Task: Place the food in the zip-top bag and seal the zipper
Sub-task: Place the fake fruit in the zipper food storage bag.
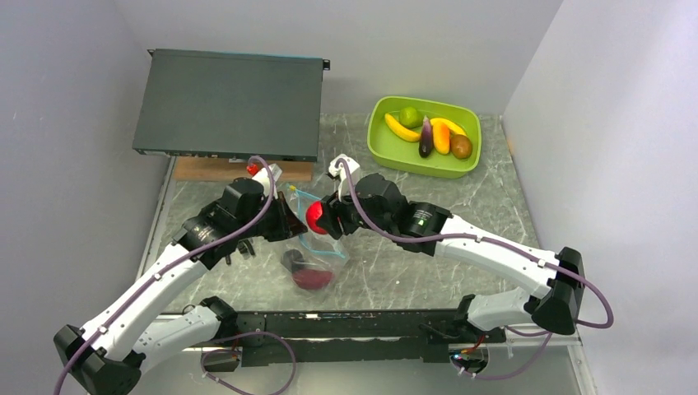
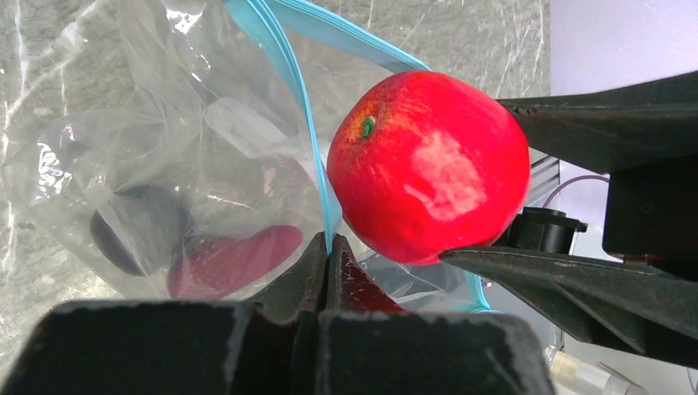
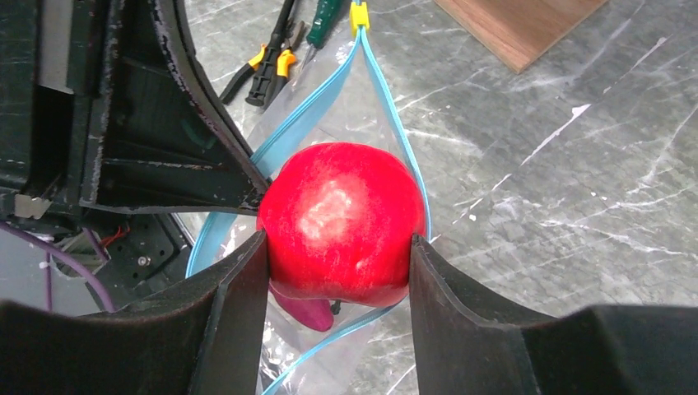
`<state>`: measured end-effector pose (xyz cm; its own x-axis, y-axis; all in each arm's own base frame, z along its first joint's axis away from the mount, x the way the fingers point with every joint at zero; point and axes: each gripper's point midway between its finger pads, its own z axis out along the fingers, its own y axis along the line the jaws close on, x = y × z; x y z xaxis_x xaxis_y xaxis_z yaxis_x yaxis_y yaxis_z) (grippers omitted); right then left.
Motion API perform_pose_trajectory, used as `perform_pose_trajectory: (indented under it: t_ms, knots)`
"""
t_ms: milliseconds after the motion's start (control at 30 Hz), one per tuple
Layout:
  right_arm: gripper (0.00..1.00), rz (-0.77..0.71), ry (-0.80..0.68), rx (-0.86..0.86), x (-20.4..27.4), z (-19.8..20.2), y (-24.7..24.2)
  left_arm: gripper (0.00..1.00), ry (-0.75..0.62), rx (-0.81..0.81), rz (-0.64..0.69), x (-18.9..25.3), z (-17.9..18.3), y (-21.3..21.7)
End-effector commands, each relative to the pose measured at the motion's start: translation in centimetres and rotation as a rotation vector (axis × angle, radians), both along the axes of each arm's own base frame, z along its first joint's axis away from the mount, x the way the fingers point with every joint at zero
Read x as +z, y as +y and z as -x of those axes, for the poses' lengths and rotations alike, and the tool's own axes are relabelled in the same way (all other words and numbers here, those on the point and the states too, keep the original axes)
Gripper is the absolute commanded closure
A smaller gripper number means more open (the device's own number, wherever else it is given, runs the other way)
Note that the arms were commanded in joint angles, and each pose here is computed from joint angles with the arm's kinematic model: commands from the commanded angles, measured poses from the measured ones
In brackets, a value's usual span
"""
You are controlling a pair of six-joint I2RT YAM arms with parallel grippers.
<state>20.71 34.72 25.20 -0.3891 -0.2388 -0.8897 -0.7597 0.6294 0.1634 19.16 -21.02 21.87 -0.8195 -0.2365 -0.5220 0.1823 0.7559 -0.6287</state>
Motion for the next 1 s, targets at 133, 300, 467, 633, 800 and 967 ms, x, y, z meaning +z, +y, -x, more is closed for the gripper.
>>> perform_pose_trajectory:
  t_ms: [133,300,467,633,800,967]
  knots:
    - [0.16,-0.054,-0.049,0.013,2.1,-0.3,0.9,1.0,-0.046,0.017,0.025,1.4,-0.2,0.2]
    - [0.12,-0.078,-0.058,0.027,2.6,-0.1,1.0,1.0,-0.044,0.019,0.025,1.4,-0.2,0.3]
    - [0.15,-0.104,-0.071,0.036,3.4,0.1,1.0,1.0,-0.038,0.016,0.029,1.2,-0.2,0.1]
    - [0.21,-0.145,-0.105,0.012,4.5,-0.1,0.4,1.0,-0.036,0.018,0.027,1.1,-0.2,0.2]
    - [0.26,-0.199,-0.167,-0.029,6.8,-0.5,-0.6,1.0,-0.031,0.018,0.024,0.9,-0.2,0.1]
    - [0.3,-0.221,-0.252,-0.132,9.2,-2.0,-2.4,1.0,-0.024,0.015,0.021,0.7,-0.2,0.0]
